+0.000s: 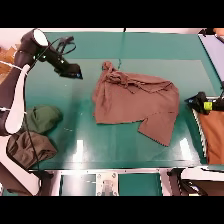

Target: Fold the shirts.

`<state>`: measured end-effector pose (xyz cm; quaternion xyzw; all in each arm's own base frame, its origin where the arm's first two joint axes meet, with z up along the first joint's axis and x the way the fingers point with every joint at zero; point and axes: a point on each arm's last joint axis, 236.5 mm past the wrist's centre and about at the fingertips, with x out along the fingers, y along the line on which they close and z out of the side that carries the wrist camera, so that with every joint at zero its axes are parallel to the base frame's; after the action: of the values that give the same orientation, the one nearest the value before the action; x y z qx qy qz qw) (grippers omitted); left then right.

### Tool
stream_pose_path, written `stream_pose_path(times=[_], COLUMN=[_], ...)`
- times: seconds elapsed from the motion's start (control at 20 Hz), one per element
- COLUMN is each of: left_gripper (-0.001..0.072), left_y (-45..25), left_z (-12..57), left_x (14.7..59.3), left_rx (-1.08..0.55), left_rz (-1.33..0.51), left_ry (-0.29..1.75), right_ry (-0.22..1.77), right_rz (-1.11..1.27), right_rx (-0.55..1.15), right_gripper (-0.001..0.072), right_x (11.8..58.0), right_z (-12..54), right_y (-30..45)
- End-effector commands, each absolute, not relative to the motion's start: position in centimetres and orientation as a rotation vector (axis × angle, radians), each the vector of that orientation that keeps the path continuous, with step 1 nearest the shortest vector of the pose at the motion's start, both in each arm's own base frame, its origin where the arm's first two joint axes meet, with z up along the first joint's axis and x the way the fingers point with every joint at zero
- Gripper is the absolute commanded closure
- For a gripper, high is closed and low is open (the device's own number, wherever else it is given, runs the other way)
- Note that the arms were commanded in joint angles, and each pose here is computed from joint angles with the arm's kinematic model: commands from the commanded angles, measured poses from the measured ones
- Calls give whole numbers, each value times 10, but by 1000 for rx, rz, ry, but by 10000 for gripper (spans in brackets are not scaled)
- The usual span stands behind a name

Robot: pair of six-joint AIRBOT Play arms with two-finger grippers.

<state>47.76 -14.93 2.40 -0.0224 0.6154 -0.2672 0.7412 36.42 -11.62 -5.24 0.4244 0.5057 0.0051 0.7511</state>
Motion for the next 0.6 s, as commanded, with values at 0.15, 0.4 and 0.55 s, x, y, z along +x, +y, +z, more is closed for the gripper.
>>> stream_pose_path(times=[0.15, 0.4, 0.55], left_gripper=[181, 181, 181], left_y=[-136, -135, -135], left_z=[-9, -9, -8], left_x=[428, 426, 424], left_rx=[-75, -80, -80], left_rz=[-601, -598, -600], left_ry=[1571, 1583, 1588], right_ry=[1245, 1273, 1224], right_rz=[-8, 18, 58], right_rx=[975, 945, 891], right_gripper=[377, 588, 689], right_x=[334, 349, 370], right_z=[-96, -114, -90], right_y=[-93, -72, -77])
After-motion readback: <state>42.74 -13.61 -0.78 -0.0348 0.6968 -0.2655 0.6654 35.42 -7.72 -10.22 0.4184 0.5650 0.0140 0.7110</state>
